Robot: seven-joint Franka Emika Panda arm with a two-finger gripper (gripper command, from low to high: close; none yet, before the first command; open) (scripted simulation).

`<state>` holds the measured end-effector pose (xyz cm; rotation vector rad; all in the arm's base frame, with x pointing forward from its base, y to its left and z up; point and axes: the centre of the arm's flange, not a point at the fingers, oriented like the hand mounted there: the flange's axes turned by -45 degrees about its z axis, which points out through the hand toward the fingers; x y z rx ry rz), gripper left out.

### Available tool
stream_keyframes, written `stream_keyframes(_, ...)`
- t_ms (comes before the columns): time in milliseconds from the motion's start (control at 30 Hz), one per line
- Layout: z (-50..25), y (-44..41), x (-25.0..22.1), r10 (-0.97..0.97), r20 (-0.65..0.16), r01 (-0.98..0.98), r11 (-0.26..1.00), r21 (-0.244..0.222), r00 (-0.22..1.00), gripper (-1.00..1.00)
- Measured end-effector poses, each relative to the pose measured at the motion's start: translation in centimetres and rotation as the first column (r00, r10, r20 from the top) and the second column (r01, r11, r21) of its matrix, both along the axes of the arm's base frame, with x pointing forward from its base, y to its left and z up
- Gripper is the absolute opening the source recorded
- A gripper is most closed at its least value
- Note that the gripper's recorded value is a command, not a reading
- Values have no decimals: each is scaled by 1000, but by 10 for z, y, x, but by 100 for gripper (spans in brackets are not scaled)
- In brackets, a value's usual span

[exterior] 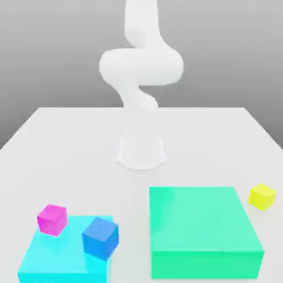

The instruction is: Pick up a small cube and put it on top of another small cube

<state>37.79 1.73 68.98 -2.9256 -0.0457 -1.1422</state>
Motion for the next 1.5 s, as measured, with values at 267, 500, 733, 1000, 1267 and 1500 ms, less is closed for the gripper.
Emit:
stream_keyframes(267, -86, 68, 88, 128, -179, -140, 989, -55, 975, 0)
stream_keyframes(500, -181, 138, 138, 234, -329, -274, 958, -79, 915, 0)
stream_keyframes(733, -290, 216, 157, 338, -471, -420, 904, -77, 815, 0)
stream_keyframes(1000, -427, 290, 144, 417, -615, -556, 830, -41, 669, 0)
stream_keyframes(1267, -557, 323, 122, 448, -677, -617, 787, -11, 584, -100)
stream_keyframes(1500, -556, 323, 122, 449, -677, -617, 787, -10, 583, -100)
